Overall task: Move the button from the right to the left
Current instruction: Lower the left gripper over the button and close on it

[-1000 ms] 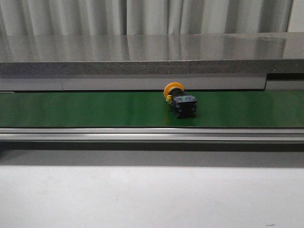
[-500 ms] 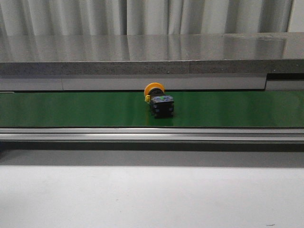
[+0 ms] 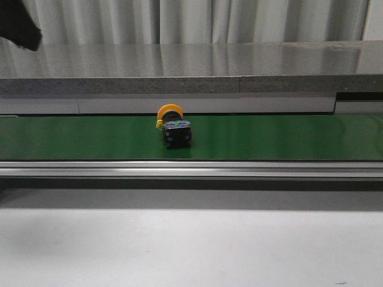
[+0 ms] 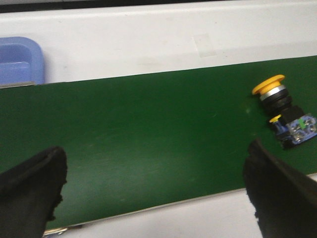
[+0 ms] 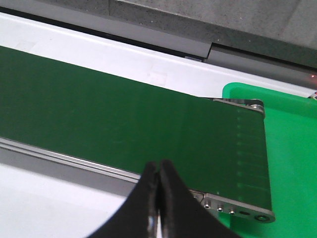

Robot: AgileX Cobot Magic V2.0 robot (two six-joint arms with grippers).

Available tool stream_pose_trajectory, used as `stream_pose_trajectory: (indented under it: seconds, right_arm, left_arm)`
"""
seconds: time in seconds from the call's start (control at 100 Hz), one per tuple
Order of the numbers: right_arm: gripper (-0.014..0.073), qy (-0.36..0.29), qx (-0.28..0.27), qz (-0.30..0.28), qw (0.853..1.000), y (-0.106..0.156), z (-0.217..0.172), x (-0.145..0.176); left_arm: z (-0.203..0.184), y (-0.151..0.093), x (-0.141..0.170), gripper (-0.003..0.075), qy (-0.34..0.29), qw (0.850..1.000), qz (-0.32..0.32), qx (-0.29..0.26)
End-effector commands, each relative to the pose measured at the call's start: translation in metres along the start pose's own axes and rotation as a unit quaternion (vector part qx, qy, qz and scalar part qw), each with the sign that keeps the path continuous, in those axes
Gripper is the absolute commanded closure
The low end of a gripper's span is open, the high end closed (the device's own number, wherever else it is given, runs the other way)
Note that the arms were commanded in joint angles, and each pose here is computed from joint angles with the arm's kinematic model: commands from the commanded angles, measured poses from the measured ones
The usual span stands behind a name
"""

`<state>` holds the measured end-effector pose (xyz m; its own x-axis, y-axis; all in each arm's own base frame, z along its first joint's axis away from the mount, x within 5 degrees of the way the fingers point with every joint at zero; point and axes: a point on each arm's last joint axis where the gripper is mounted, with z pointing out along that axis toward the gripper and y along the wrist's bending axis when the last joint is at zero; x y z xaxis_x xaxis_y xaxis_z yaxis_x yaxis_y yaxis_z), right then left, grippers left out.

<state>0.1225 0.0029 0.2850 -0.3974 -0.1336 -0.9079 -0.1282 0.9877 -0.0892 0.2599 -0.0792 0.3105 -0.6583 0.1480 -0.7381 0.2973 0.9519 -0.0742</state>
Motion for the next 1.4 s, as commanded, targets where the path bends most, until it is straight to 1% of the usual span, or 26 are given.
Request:
stream_pose_trajectory:
  seconds: [0.0,0.16,0.32,0.54,0.99,1.39]
  right_arm:
    - [0.0659,-0.043,0.018,0.004,0.999,-0.004,-0.004,-0.014]
    - [0.0659,-0.043,0.018,0.004,0.999,-0.004,-0.004,-0.014]
    - [0.0659,-0.043,0.018,0.004,0.999,-0.004,-0.004,-0.014]
    - [0.0659,-0.043,0.018,0.004,0.999,-0.004,-0.004,-0.014]
    - [0.0659,-0.042,0.018,0.004,0.999,-0.004,-0.004,-0.014]
    - [0.0659,-0.042,0.018,0.004,0.999,-0.004,-0.004,-0.014]
  left_arm:
    - [0.005,-0.009,-0.024,0.0048,-0.045,0.999,-0.007,0.016]
    - [0.030,-0.022,-0.036,0.0048,-0.031,0.999,-0.012,0.038]
    - [0.046,-0.033,-0.044,0.0048,-0.023,0.998,-0.020,0.055]
    - [0.063,-0.046,-0.044,0.0048,-0.006,0.997,-0.019,0.071]
    - [0.090,-0.047,-0.032,0.0049,0.034,0.997,-0.020,0.069]
    - [0.113,-0.040,-0.017,0.0167,0.088,0.994,-0.021,0.058]
